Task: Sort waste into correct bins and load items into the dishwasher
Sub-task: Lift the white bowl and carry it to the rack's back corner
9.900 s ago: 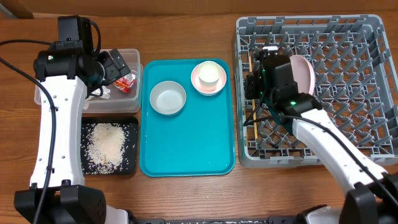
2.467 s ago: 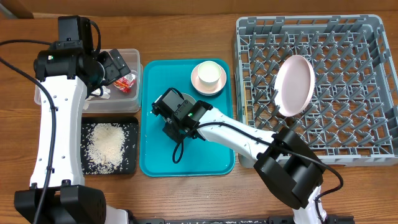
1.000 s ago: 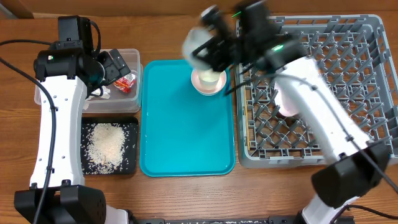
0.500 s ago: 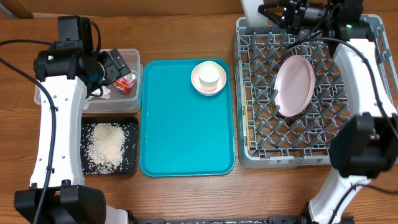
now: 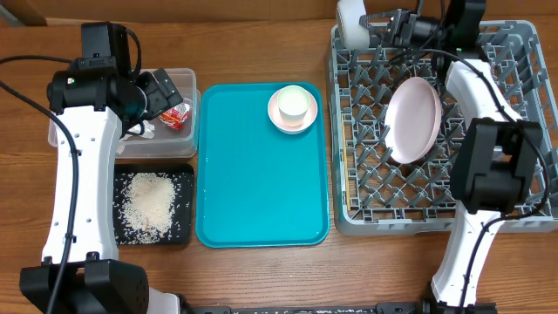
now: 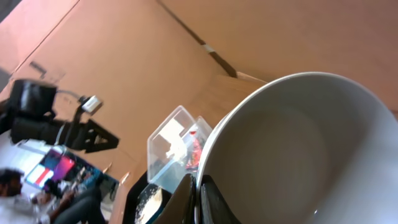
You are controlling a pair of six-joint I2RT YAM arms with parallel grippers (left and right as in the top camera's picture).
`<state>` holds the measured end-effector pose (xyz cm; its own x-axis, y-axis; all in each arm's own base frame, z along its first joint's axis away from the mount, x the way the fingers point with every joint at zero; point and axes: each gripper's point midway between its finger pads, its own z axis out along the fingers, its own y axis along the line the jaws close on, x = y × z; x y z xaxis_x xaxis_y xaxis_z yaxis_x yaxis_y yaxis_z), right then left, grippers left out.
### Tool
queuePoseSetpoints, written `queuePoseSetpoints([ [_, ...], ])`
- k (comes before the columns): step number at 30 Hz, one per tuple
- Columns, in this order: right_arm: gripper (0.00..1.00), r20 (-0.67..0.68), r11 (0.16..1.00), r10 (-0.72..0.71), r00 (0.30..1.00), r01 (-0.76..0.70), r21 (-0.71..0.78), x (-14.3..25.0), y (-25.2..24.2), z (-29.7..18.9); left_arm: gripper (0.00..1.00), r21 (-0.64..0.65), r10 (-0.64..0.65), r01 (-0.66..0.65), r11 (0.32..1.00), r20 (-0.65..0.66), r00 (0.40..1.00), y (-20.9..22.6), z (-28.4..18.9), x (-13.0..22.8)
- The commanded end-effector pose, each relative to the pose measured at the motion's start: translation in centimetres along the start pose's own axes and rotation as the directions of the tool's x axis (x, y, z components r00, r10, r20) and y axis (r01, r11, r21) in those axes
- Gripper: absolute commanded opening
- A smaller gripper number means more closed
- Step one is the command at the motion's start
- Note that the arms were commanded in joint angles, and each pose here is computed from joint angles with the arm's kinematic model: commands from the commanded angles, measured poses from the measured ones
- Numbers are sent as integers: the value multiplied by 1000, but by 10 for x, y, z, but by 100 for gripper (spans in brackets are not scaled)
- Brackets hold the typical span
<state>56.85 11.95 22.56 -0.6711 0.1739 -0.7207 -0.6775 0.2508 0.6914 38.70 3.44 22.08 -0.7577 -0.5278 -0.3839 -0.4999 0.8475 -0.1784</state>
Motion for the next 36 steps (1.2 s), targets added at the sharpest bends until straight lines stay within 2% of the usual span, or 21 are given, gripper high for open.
queuePoseSetpoints([
  [1, 4, 23, 999, 23, 999, -24, 30, -3, -13, -3, 100, 0, 28, -28, 1000, 14, 1000, -2, -4, -2],
  [11, 4, 19, 993, 103, 994, -104, 52, 16, -41, -1, 100, 0, 28, -28, 1000, 14, 1000, -2, -4, -2],
  [18, 4, 27, 993, 103, 994, -104, 62, 15, -44, -3, 100, 0, 28, -28, 1000, 14, 1000, -2, -4, -2],
  [24, 8, 38, 991, 108, 993, -110, 74, 13, -47, -11, 100, 0, 28, -28, 1000, 14, 1000, -2, -4, -2],
  [36, 8, 80, 971, 207, 975, -214, 102, 8, -59, -38, 100, 0, 28, -28, 1000, 14, 1000, -2, -4, -2],
])
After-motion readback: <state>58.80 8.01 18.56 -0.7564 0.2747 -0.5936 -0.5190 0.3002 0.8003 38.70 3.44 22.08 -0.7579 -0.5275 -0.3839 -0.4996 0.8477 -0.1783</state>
